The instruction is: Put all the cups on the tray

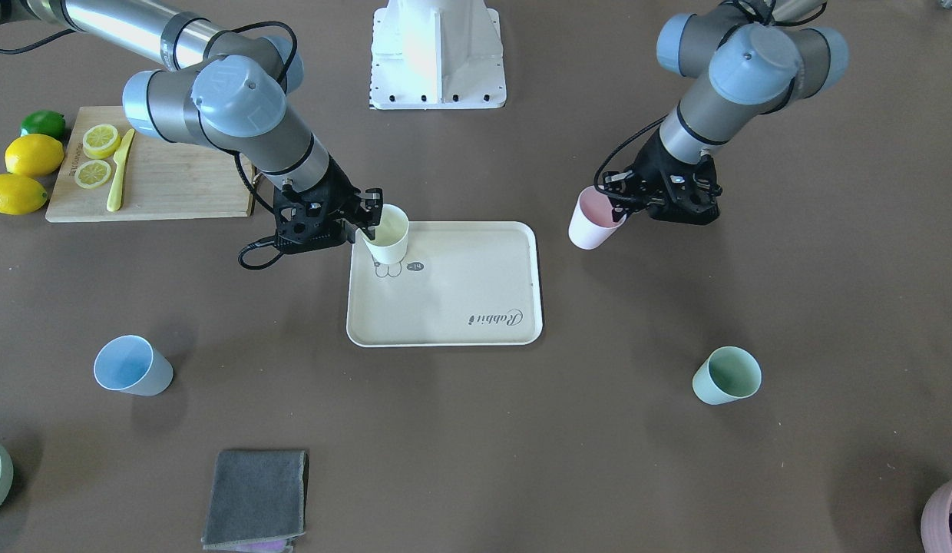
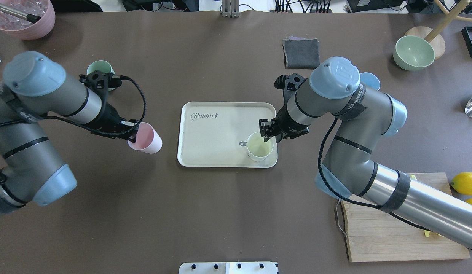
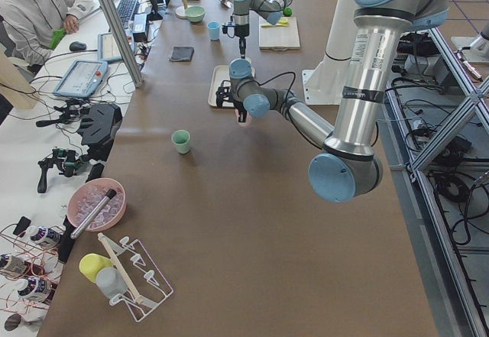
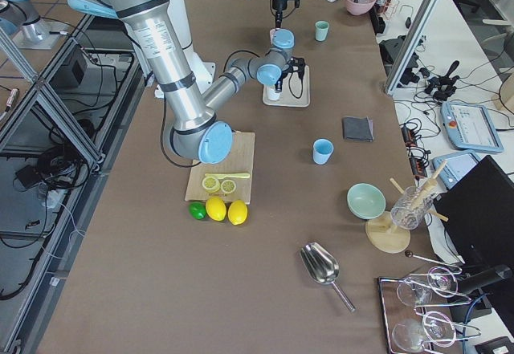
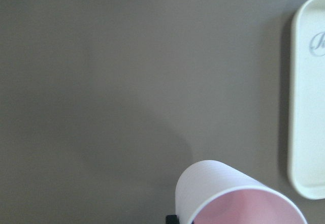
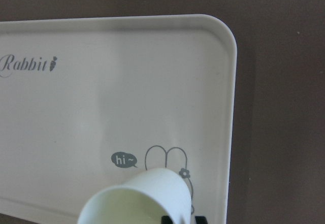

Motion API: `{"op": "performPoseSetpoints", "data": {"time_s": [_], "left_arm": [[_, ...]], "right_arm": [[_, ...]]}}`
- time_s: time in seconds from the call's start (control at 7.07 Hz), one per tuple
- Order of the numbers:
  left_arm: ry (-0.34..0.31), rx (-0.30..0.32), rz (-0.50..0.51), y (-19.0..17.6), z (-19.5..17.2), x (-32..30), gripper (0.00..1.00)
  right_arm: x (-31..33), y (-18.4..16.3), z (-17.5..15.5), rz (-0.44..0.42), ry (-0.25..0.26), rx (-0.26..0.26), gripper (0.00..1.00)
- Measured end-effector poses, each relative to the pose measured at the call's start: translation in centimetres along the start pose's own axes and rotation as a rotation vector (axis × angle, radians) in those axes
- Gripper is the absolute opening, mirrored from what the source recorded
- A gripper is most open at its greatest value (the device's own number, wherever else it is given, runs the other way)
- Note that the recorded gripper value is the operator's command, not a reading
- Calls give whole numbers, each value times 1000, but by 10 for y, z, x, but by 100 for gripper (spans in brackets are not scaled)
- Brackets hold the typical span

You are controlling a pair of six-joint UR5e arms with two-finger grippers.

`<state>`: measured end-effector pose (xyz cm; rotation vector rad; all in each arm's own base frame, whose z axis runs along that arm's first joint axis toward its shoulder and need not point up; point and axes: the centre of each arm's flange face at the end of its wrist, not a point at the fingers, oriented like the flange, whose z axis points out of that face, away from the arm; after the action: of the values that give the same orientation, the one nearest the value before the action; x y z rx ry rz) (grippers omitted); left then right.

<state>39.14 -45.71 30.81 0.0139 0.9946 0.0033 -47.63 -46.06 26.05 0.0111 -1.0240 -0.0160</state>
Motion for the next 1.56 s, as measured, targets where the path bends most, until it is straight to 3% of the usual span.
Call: {"op": "performPoseSetpoints", "data": {"time_s": [0.42, 0.57, 0.71, 0.85, 1.27, 1.56], "left_arm": [[-1, 9, -64, -27, 26, 80, 0], [-10, 11, -78, -26, 40, 100, 6], [-17, 13, -86, -22, 52, 114, 44], [-27, 22, -85, -16, 61, 121, 98], [-45, 54, -81, -25, 53, 114, 98], [-89, 84, -28, -73, -6, 62, 98]], "right_arm": [[54, -47, -57, 9, 1, 4, 100], [98, -66, -76, -19, 15, 8, 100], [141, -82, -90, -50, 42, 10, 100], [174, -96, -94, -58, 74, 9, 100], [262, -140, -96, -68, 157, -2, 98], [298, -150, -86, -60, 191, -22, 67]]}}
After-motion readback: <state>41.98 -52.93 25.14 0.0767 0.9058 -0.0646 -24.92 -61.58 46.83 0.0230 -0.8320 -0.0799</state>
